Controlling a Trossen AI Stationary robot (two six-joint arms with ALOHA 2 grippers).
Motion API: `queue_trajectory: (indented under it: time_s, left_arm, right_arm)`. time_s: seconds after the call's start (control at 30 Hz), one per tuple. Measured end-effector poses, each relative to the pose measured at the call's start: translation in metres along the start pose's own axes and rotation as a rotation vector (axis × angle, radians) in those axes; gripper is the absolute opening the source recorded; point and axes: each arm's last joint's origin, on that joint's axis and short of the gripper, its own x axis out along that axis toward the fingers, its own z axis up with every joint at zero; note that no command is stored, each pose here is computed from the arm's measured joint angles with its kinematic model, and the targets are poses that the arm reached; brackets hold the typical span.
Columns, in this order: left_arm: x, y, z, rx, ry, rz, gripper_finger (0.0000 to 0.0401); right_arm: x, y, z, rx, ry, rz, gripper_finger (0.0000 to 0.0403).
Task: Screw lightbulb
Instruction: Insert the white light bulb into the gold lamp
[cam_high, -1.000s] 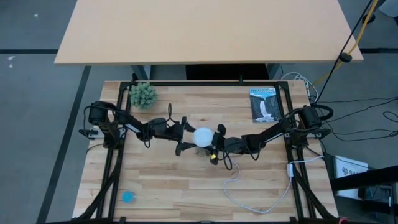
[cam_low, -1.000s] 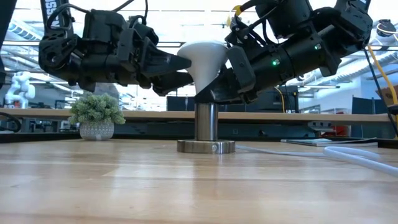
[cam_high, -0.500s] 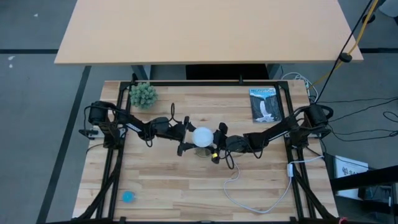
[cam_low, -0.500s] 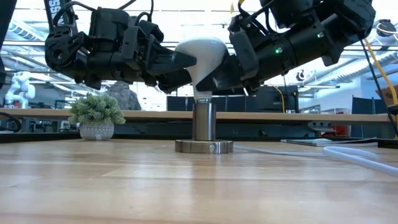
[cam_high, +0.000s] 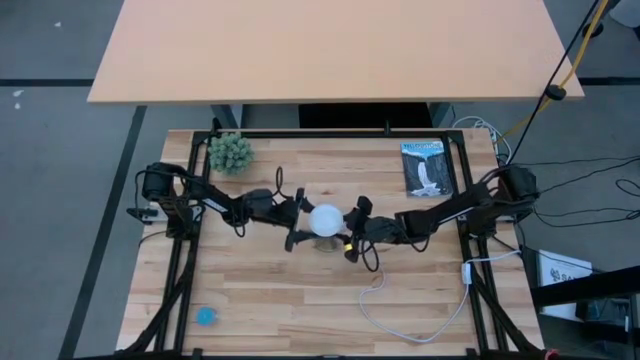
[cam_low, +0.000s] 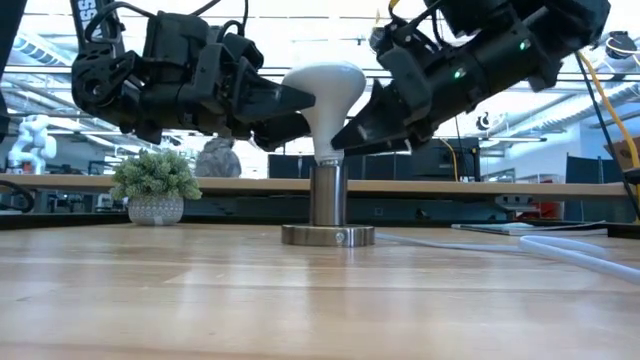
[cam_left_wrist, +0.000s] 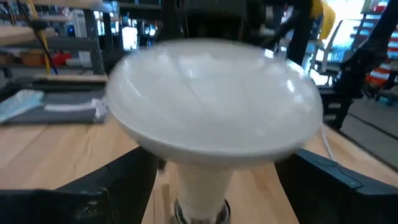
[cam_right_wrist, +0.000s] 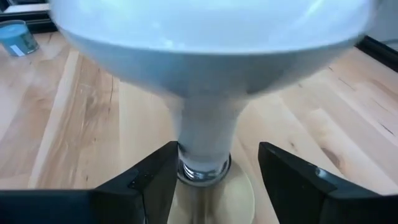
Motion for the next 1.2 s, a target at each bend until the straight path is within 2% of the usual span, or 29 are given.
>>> queue_trajectory:
  time_s: [0.23, 0.6, 0.93, 1.2]
  left_arm:
    - [0.000, 0.000, -0.004, 0.003, 0.037, 0.016, 0.0316]
    - [0.000, 0.000, -0.001, -0.034, 0.009, 0.017, 0.0316]
    - [0.016, 0.005, 0.000, -0.061, 0.128, 0.023, 0.0316]
    - [0.020, 0.004, 0.005, -0.063, 0.113, 0.010, 0.0316]
  right_arm:
    - [-0.018, -0.005, 0.010, 0.033, 0.055, -0.012, 0.0215]
    - [-0.018, -0.005, 0.008, 0.043, 0.061, -0.015, 0.0215]
    - [-0.017, -0.005, 0.008, 0.051, 0.058, -0.014, 0.0215]
    - [-0.017, -0.005, 0.008, 0.067, 0.059, -0.015, 0.0215]
